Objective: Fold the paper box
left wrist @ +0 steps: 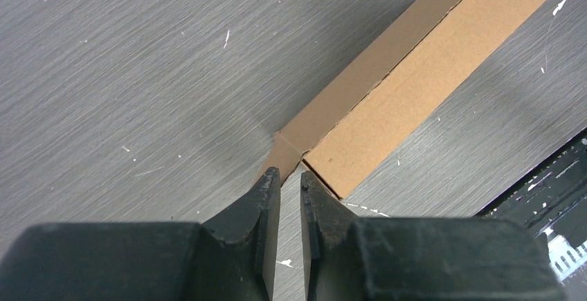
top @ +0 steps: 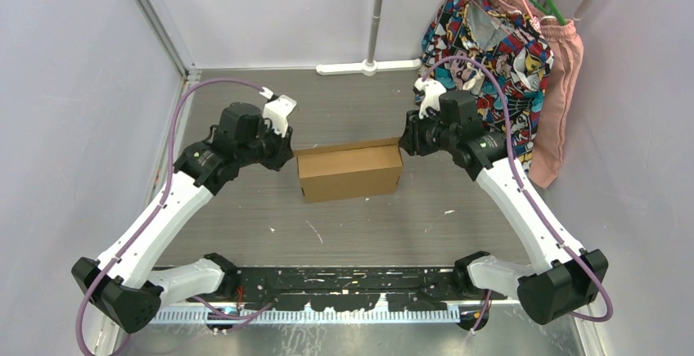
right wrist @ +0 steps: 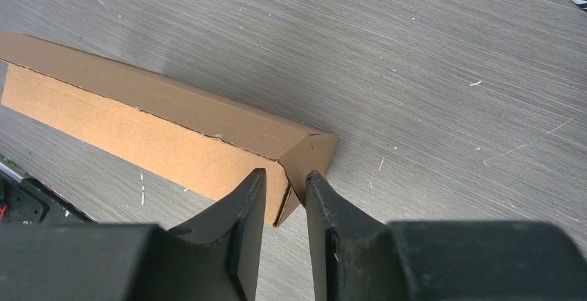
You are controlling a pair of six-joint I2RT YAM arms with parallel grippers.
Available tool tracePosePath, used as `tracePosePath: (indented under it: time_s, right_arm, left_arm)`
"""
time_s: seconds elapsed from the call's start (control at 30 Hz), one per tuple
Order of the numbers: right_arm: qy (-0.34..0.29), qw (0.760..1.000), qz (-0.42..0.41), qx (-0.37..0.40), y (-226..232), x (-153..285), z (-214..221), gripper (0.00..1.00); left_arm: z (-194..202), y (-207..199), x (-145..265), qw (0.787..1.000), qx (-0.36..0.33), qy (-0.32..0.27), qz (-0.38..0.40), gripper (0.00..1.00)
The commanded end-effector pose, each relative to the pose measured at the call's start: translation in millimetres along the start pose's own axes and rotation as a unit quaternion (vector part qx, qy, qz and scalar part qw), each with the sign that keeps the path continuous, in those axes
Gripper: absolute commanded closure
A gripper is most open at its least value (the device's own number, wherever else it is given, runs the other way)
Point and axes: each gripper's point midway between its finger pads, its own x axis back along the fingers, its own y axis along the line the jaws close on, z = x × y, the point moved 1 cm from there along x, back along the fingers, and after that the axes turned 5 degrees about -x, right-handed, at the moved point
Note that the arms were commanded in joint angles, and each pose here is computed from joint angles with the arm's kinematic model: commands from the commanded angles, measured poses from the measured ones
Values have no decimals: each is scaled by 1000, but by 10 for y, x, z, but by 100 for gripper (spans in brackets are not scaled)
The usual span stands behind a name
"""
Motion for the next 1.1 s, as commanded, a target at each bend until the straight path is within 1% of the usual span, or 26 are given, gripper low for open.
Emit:
tracePosePath:
  time_s: [0.0,0.47,0.67,1.07]
  right_arm:
    - [-35,999,-2,16,35,49,-174,67]
    - [-40,999,20,16,-34,67,-183,70]
    - [-41,999,28,15,-66,66,-182,72]
    - [-45,998,28,15,-63,80,-190,79]
  left_arm:
    - [-101,14,79,1000,-4,-17,-6,82]
    - [-78,36,63,1000,-3,-10,-13,84]
    - [-84,54,35,1000,-2,-6,-18,86]
    - [-78,55,10,1000,2,-3,-18,90]
